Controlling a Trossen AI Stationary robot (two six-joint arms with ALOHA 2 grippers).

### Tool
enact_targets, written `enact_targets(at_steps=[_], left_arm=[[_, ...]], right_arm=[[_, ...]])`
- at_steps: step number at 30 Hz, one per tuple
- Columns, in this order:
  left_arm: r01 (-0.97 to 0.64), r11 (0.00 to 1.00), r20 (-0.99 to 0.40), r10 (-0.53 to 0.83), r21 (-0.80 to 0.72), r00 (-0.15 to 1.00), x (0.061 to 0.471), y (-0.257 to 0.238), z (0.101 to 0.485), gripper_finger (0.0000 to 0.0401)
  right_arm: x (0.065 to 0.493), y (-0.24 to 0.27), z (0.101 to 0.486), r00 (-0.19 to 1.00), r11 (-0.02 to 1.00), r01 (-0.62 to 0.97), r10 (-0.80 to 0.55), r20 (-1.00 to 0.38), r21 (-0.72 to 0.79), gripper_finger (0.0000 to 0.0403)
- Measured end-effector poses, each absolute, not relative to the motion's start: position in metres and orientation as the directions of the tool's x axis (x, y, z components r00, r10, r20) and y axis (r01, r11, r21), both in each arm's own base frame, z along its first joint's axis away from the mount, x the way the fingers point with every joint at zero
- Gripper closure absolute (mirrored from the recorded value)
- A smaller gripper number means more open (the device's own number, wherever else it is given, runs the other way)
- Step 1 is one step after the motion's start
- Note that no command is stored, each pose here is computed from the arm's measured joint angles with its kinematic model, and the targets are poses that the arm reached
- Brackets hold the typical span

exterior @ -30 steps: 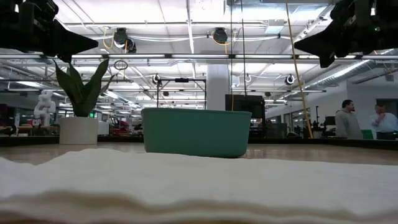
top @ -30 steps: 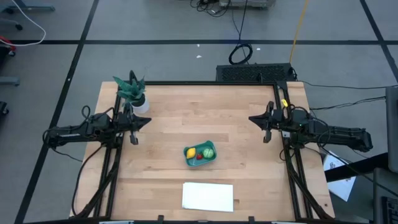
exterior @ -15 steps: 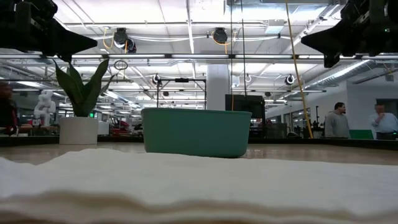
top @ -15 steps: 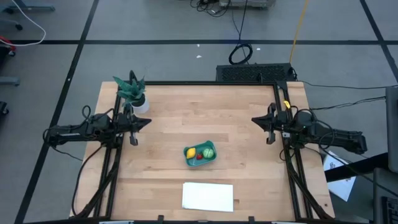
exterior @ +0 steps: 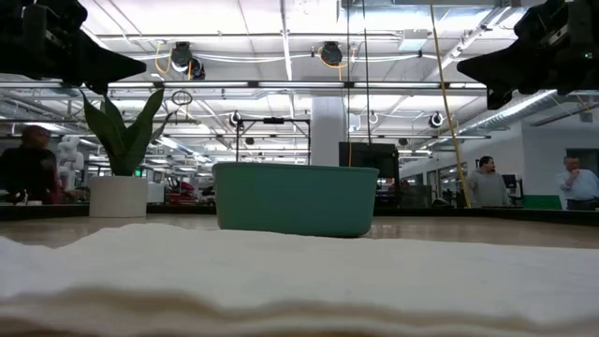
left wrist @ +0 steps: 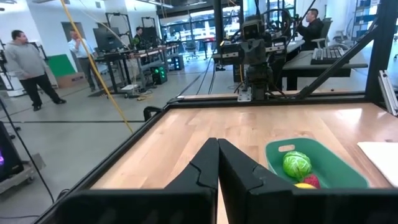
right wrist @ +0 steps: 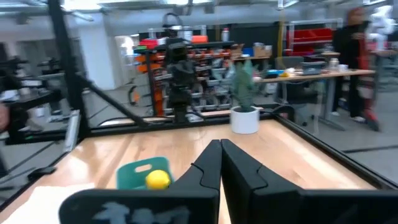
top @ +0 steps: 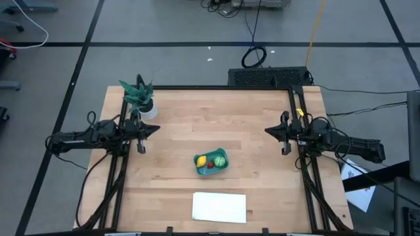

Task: Pick and placing Produce into tupperware
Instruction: Return to Home Position

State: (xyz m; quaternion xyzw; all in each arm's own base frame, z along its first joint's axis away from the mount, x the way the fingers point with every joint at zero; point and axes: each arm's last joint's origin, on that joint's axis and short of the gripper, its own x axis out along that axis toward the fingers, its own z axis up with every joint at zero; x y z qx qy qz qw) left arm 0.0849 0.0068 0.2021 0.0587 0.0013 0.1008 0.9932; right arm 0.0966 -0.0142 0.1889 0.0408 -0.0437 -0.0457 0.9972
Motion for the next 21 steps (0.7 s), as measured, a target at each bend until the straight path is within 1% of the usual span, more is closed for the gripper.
enact_targets(at_steps=[5, 15, 19, 21], left_arm=[[-0.199, 0.973, -0.002, 0.2, 0.119, 0.98, 0.085, 0.007, 0.201, 0.0396], [-0.199, 0.973, -0.007, 0.201, 0.12, 0.98, 0.085, 0.007, 0.201, 0.0396], [-0.199, 0.972, -0.007, 0.202, 0.123, 0.979, 0.085, 0.007, 0.201, 0.0396], [-0.2, 0.972, -0.007, 0.202, 0.122, 0.979, 0.085, 0.007, 0.201, 0.0396]], right_arm=[[0.097, -0.012, 0.189, 0.997, 0.997, 0.004, -0.01, 0.08, 0.077, 0.0403], [0.097, -0.007, 0.186, 0.998, 0.995, -0.045, 0.04, 0.053, 0.09, 0.0403], [0.099, -0.003, 0.182, 0.994, 0.992, -0.069, 0.059, 0.096, 0.104, 0.0403], [0.1, -0.002, 0.182, 0.992, 0.993, -0.059, 0.047, 0.121, 0.098, 0.0403]])
